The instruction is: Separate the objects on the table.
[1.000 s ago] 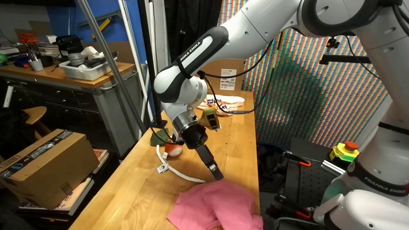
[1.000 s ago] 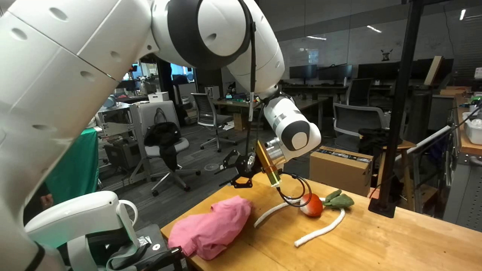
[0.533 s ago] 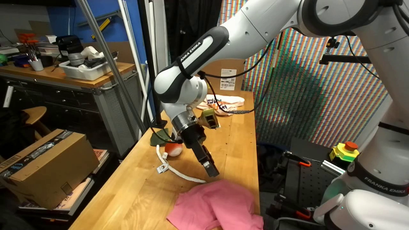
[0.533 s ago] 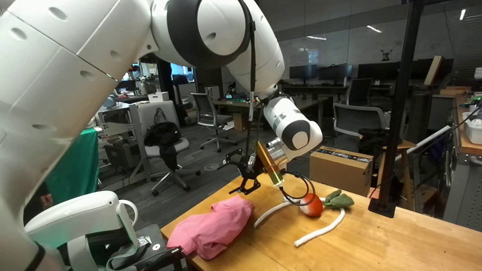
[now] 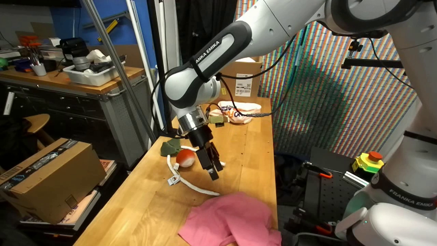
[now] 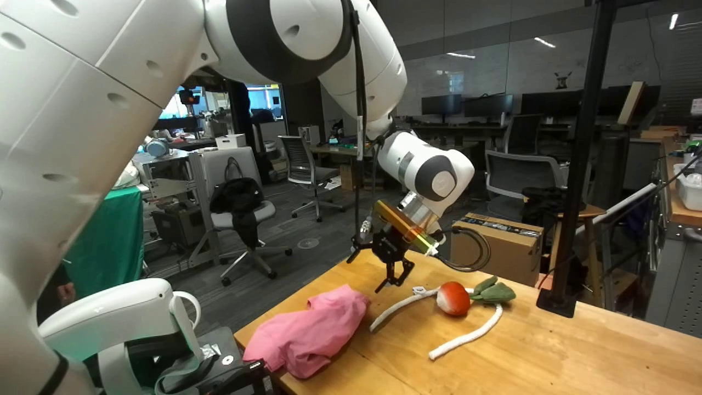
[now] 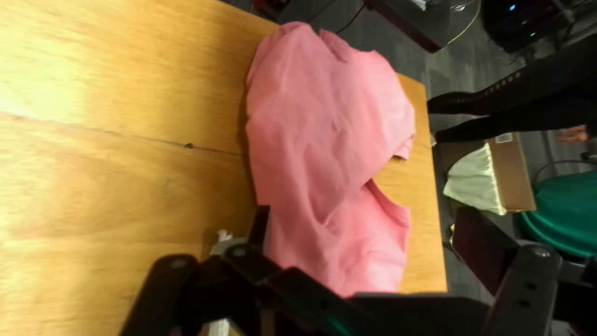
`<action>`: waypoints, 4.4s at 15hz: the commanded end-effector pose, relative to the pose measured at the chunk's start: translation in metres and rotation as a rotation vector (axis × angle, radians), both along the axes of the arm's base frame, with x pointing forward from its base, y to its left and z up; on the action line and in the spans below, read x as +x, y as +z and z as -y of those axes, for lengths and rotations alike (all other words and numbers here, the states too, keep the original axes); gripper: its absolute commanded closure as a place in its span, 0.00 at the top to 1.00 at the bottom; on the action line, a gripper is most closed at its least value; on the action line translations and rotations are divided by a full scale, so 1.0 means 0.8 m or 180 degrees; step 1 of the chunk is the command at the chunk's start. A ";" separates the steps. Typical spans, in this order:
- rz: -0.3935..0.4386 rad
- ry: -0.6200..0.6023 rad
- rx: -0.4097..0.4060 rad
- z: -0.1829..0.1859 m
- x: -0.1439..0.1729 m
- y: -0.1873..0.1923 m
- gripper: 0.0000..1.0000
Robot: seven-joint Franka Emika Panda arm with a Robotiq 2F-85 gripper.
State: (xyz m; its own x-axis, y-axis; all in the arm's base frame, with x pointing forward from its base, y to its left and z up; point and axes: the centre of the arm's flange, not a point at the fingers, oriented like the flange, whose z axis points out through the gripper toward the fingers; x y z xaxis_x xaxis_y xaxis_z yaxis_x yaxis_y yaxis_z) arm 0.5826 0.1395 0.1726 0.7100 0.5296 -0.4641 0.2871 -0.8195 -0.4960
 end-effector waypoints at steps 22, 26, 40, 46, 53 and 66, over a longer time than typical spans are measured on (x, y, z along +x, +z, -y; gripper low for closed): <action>0.2482 -0.1658 -0.1810 0.024 0.071 -0.005 1.00; 0.2462 -0.1763 -0.1810 0.014 0.070 -0.004 1.00; 0.2313 -0.1410 -0.1253 0.016 0.096 -0.004 1.00; 0.2129 -0.1320 -0.1080 0.041 0.112 -0.035 1.00; 0.1950 -0.1126 -0.0939 0.028 0.107 -0.062 1.00; 0.2086 -0.1180 -0.1121 0.055 0.133 -0.081 1.00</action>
State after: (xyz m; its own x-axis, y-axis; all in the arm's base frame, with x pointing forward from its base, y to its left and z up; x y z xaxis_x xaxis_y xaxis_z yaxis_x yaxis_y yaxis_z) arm 0.6720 0.0993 0.1126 0.9939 0.1100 -0.0100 0.1096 -0.9934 -0.0346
